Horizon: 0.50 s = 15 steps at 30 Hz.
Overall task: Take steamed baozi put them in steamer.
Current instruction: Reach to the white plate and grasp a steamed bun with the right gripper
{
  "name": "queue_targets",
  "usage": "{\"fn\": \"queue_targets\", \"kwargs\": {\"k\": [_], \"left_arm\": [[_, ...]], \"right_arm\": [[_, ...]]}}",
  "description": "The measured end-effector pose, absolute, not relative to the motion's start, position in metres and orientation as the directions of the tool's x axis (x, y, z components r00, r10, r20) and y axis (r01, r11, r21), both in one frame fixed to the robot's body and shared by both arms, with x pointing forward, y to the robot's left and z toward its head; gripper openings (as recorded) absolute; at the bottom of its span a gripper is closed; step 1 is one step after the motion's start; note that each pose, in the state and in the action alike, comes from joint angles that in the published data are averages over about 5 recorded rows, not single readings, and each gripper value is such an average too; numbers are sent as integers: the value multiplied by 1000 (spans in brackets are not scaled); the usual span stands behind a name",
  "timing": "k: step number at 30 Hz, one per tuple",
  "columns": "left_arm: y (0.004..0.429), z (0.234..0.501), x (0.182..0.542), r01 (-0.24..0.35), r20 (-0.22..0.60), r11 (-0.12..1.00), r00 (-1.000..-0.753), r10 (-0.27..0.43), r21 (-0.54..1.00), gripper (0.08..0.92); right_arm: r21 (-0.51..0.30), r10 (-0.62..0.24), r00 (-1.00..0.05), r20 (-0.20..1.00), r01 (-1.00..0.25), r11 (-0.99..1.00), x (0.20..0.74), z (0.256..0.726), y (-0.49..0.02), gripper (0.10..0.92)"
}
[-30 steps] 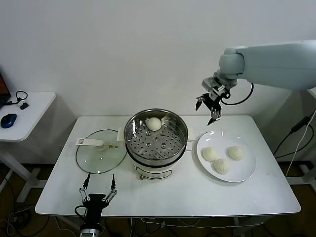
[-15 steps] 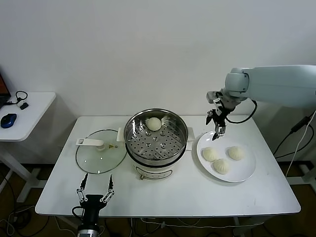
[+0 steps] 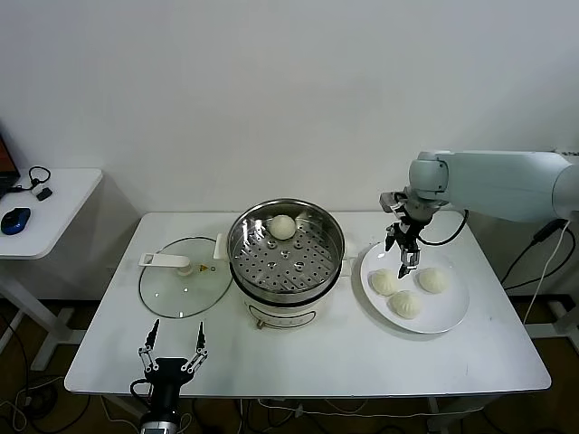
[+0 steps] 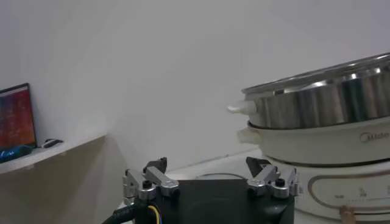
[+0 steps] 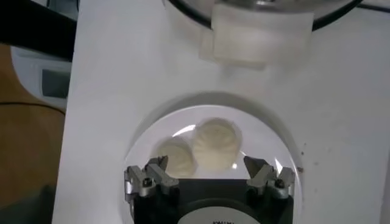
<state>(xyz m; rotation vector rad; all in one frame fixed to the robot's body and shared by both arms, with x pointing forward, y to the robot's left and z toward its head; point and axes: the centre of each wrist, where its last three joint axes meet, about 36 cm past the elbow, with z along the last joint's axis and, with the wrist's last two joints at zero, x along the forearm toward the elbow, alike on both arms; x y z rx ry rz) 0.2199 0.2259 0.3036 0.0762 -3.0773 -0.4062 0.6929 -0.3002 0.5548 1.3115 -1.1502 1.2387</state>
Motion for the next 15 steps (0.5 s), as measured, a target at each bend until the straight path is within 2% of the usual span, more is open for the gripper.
{"fn": "queue_targets", "kwargs": {"k": [15], "left_arm": [[231,301,219,-51,36,962,-997,-64,269,823]], "right_arm": [[29,-3,29,1000,-995,-92,696,499,-292,823]]}}
